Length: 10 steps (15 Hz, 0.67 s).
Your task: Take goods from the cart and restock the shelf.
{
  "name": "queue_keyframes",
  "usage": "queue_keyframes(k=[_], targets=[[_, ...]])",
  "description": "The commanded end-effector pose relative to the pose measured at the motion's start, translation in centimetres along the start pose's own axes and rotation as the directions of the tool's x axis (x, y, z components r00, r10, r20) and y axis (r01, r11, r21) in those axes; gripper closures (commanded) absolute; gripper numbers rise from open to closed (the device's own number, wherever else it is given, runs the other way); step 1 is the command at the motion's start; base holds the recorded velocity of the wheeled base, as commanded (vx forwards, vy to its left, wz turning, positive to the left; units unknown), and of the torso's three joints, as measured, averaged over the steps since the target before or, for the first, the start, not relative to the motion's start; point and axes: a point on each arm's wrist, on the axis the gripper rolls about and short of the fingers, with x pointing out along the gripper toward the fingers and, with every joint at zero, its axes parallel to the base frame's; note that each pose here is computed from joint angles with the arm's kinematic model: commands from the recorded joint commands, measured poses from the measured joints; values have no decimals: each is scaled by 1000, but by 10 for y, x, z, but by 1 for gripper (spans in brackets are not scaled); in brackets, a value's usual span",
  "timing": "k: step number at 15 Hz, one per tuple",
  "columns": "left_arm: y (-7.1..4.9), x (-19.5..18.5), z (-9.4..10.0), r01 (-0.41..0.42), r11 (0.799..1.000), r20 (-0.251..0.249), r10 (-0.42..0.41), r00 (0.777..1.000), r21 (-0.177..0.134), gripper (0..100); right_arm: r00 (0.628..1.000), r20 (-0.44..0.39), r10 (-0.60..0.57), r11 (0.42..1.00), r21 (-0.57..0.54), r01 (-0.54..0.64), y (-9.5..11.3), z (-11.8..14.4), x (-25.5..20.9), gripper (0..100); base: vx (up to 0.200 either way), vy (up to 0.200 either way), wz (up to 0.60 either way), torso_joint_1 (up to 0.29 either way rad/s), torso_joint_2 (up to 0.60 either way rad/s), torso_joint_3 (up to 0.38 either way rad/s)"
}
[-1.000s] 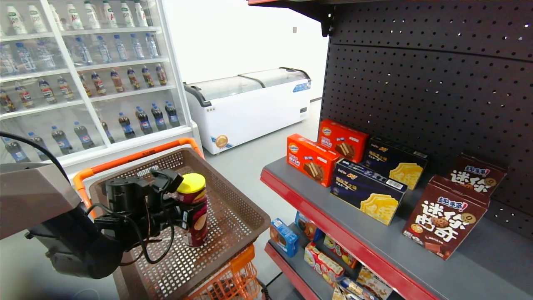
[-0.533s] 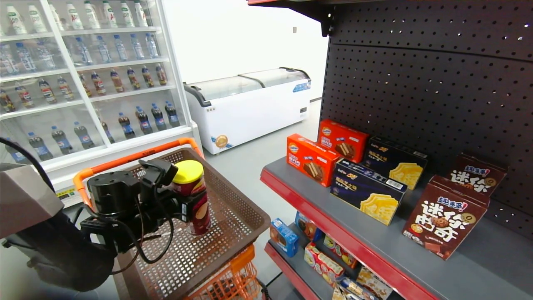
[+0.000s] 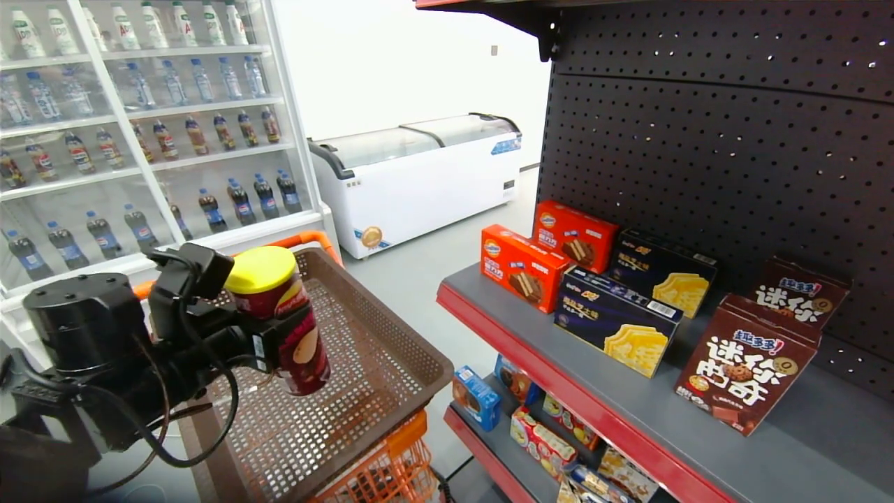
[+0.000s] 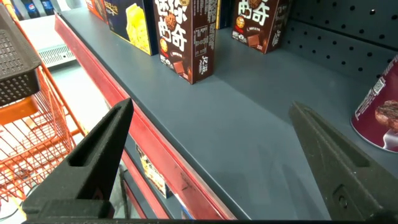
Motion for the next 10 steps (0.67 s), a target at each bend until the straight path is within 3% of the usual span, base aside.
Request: queue_keyframes(k=[1,2,4,6,8,10], targets=[[-7,-38,27,-12,1000,133,9,991,17,100,1000,0,0,1000,0,0,0,0,0,0,0,0,0,0,0,0],[-8,-50,34,-12,1000,171,9,985,20,100,1000,0,0,1000,0,0,0,0,0,0,0,0,0,0,0,0],[-12,-68,42,-14,1000,196,13,980,8,100,1000,-1,0,1000,0,0,0,0,0,0,0,0,0,0,0,0],[-15,-98,46,-39,999,176,40,984,-8,100,1000,-1,2,1000,0,-2,0,0,0,0,0,0,0,0,0,0],[-17,-123,42,-118,993,140,120,983,-21,100,1000,-1,0,1000,0,0,0,0,0,0,0,0,0,0,0,0],[-25,-147,33,-100,995,93,101,991,-23,100,1000,-1,0,1000,0,0,0,0,0,0,0,0,0,0,0,0]])
